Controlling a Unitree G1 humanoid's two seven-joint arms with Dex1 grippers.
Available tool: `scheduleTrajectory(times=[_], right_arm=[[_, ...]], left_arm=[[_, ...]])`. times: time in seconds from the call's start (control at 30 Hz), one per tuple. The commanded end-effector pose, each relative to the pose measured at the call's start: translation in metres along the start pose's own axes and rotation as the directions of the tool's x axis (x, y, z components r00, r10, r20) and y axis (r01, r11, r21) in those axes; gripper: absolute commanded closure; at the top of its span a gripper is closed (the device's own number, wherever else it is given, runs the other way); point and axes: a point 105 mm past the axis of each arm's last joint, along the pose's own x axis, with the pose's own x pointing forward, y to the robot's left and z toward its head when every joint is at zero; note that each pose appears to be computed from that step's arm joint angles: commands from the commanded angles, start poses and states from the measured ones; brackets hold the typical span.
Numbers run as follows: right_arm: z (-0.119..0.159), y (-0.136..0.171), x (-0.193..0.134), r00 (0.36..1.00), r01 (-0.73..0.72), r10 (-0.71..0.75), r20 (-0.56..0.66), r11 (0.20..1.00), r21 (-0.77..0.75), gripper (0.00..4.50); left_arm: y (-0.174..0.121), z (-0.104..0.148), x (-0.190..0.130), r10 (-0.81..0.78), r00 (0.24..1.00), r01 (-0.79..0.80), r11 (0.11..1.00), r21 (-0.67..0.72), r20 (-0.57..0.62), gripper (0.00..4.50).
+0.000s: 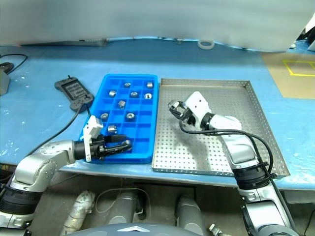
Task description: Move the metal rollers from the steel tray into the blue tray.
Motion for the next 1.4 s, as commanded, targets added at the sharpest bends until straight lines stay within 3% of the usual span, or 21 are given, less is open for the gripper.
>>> scheduleTrajectory(times=[0.03,0.13,0.4,0.8,1.27,1.3,1.4], right_arm=[[0.019,-0.003,-0.004,0.998,0.005,-0.003,0.058,0.999,-0.037,3.28],[0.026,-0.002,-0.002,0.997,-0.018,0.022,0.075,0.999,-0.042,3.28],[0.040,0.016,0.019,0.977,-0.174,0.177,0.120,0.984,-0.040,3.28],[0.022,0.043,0.063,0.949,-0.296,0.296,0.109,0.955,-0.014,3.28],[0.012,0.038,0.082,0.965,-0.247,0.248,0.089,0.969,-0.029,3.28],[0.012,0.039,0.081,0.963,-0.252,0.253,0.091,0.967,-0.027,2.54],[0.010,0.040,0.079,0.965,-0.253,0.253,0.074,0.967,-0.014,1.65]], left_arm=[[0.002,-0.002,-0.002,0.005,1.000,-0.005,1.000,-0.007,-0.013,0.57],[0.007,0.006,-0.004,0.034,0.999,-0.035,0.999,0.015,0.025,0.57],[0.021,0.060,-0.020,0.044,0.981,-0.055,0.997,0.057,0.188,0.57],[0.026,0.058,-0.045,0.105,0.968,-0.123,0.990,0.069,0.227,0.57],[0.022,0.058,-0.042,0.121,0.962,-0.141,0.988,0.062,0.246,0.57],[0.021,0.058,-0.041,0.119,0.962,-0.138,0.988,0.062,0.247,0.55],[0.022,0.060,-0.038,0.112,0.962,-0.131,0.989,0.061,0.248,0.55]])
